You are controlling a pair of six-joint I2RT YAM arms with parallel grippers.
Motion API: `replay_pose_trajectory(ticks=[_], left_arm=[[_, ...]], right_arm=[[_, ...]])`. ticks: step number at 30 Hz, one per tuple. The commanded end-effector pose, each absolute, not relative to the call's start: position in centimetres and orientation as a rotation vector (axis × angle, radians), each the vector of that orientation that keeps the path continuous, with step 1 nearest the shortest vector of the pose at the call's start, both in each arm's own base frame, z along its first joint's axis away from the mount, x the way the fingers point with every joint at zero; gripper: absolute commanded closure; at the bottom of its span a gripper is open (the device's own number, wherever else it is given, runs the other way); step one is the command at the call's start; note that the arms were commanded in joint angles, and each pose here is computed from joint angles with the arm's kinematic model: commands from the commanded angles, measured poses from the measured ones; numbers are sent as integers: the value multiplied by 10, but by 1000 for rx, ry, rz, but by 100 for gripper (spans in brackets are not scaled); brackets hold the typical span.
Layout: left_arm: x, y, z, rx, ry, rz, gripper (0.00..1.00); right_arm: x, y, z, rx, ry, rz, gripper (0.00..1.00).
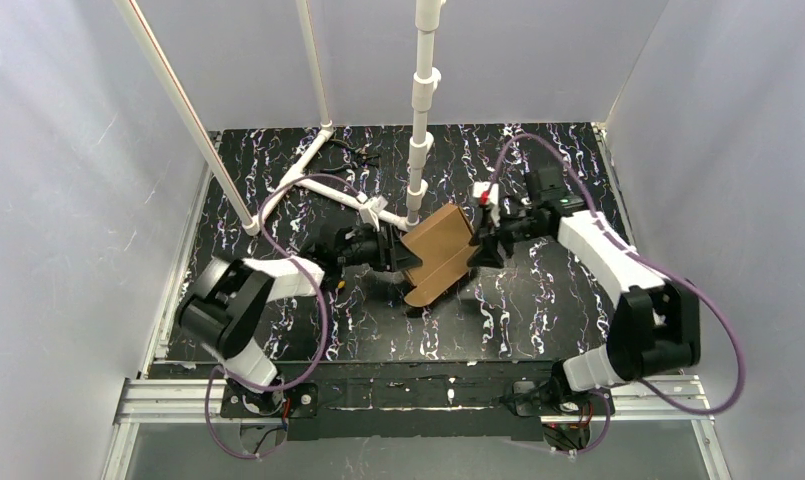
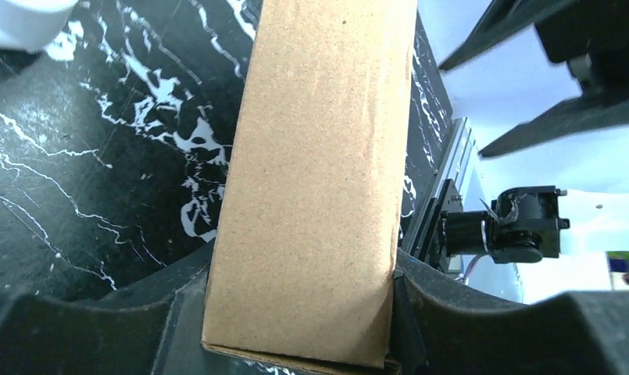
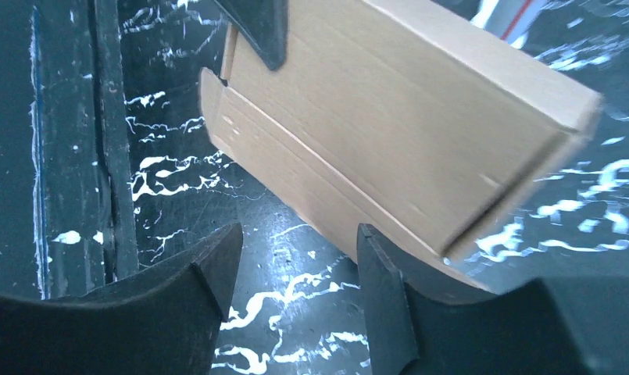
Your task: Fold the paper box
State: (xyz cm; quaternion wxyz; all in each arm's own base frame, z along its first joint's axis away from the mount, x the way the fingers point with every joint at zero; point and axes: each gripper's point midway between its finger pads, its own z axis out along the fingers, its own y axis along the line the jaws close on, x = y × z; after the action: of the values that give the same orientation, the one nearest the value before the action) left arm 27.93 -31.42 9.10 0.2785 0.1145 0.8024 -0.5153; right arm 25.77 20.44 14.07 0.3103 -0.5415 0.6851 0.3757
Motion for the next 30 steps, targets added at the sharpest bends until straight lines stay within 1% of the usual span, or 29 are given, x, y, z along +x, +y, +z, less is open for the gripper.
replay_pose_trajectory(ticks=[1,2,4,6,9,13,16,20,23,25,30], left_arm=[[267,-297,128,485,2085,-1232,84],[264,-291,132,517,2096,-1189,84],[258,-280,142,575,2116,-1081,86],[246,-260,138,636,2233,-891,87],[246,-241,163,710,2267,-623,94],[244,-219,185,812,2271,-295,97],[245,-216,195,882,2200,-66,100],[258,-212,206,935,2035,406,100],[264,-224,211,929,1901,655,100],[265,-238,209,923,1829,757,100],[262,-277,176,953,1732,851,100]], right_arm=[[252,183,208,-1317,1656,1029,32],[256,173,217,-1259,1660,1024,30],[263,152,231,-1153,1656,1017,30],[274,129,238,-1035,1677,990,30],[290,107,236,-882,1721,967,30],[295,100,228,-827,1755,953,30],[299,97,224,-802,1772,945,30],[301,95,217,-778,1797,947,30],[301,93,215,-773,1801,947,30],[302,92,214,-768,1806,943,30],[304,91,208,-755,1826,951,30]])
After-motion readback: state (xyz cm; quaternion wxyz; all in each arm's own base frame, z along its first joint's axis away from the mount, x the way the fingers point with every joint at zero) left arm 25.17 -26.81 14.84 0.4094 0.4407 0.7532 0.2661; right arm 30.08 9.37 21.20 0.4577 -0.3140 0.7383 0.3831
